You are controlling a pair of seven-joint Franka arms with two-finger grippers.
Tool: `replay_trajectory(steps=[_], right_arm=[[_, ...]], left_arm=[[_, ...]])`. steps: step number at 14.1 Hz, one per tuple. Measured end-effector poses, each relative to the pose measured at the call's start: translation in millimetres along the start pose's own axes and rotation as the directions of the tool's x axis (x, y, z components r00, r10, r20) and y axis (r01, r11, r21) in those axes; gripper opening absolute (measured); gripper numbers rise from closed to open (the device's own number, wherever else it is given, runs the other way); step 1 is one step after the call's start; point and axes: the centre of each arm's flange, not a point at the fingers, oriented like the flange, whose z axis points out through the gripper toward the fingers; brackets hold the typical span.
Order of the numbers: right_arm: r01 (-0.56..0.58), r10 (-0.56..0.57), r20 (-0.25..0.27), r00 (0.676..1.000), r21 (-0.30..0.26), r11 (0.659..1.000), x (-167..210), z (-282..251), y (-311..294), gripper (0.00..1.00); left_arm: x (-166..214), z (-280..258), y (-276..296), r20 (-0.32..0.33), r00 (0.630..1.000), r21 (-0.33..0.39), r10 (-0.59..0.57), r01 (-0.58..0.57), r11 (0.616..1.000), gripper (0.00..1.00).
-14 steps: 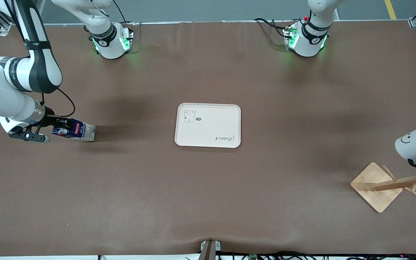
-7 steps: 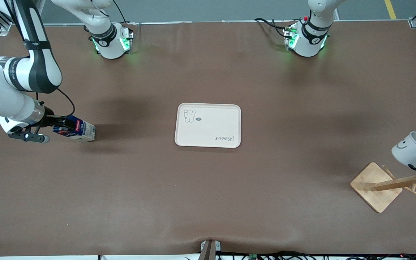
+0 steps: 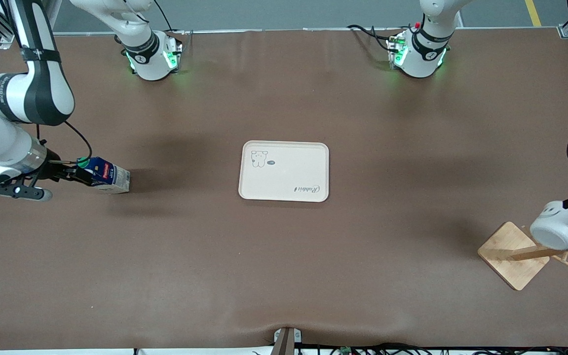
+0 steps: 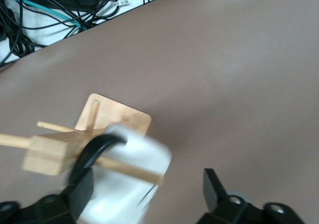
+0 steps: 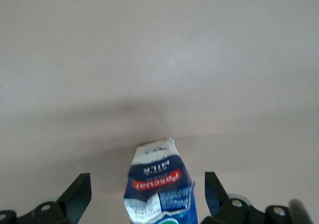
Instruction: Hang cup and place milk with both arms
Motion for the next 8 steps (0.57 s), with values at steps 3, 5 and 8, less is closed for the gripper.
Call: replay_trajectory(steps=[3,5,8], right_arm=[[0.067,-0.067,-0.026,0.997,-0.002,0.998,16,-16,0,1.0],[0.076,-0.076,-0.047,0.996,-0.004,0.997,30,-29,0,1.0],[0.085,-0.085,-0.029,0.996,-0.005,0.996,41,-74,-1,1.0]], left_arm=[[17,-2,38,0.05,0.993,-0.016,-0.108,0.109,0.994,1.0],[27,-7,62,0.078,0.982,0.006,-0.169,0.169,0.986,1.0],[42,-19,105,0.112,0.96,0.056,-0.258,0.253,0.966,1.0]])
